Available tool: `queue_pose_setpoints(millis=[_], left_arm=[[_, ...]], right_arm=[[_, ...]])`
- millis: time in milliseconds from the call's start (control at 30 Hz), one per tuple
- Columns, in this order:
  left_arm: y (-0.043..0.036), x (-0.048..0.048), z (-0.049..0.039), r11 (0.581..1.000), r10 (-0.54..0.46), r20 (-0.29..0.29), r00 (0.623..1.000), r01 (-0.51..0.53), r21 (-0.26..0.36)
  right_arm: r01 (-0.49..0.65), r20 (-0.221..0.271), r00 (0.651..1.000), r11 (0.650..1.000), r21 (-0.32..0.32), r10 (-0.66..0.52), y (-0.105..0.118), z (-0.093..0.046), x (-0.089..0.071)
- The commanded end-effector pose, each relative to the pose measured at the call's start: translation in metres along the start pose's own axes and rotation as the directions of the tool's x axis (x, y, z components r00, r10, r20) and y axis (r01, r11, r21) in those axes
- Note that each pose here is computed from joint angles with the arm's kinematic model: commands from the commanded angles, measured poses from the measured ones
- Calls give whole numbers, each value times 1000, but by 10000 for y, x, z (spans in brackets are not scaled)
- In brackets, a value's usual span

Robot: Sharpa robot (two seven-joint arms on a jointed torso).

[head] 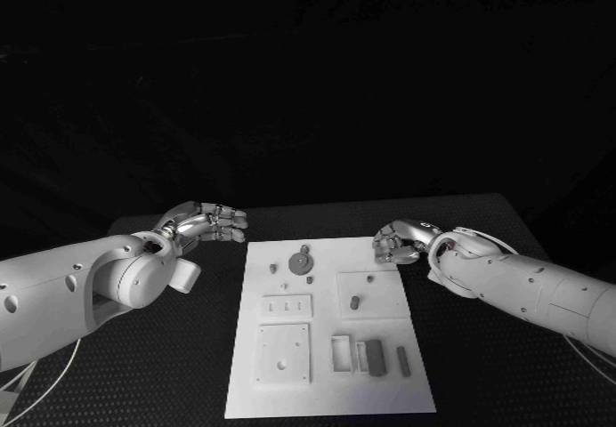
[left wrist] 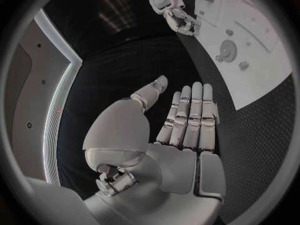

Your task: Assemble the parts on the task board

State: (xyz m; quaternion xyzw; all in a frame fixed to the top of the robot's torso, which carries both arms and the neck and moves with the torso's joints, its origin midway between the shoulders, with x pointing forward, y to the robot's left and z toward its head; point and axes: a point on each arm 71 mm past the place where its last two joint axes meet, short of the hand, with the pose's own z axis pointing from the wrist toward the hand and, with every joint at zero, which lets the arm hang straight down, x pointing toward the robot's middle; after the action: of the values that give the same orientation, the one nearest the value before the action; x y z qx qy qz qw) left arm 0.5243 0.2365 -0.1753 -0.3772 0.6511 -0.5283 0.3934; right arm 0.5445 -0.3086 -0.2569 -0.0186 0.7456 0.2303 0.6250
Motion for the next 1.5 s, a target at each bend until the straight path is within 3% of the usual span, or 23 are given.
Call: queue_pose_setpoints(millis=[33,1500], left_arm=[[-10,21,4,1000,-9,-18,1000,10,7],[-5,11,3,1000,-9,-17,1000,9,3]], right_arm=[[-4,13,1000,1000,29,4,-40,-10,4],[0,0,1000,1000,14,0,-6,1,44]])
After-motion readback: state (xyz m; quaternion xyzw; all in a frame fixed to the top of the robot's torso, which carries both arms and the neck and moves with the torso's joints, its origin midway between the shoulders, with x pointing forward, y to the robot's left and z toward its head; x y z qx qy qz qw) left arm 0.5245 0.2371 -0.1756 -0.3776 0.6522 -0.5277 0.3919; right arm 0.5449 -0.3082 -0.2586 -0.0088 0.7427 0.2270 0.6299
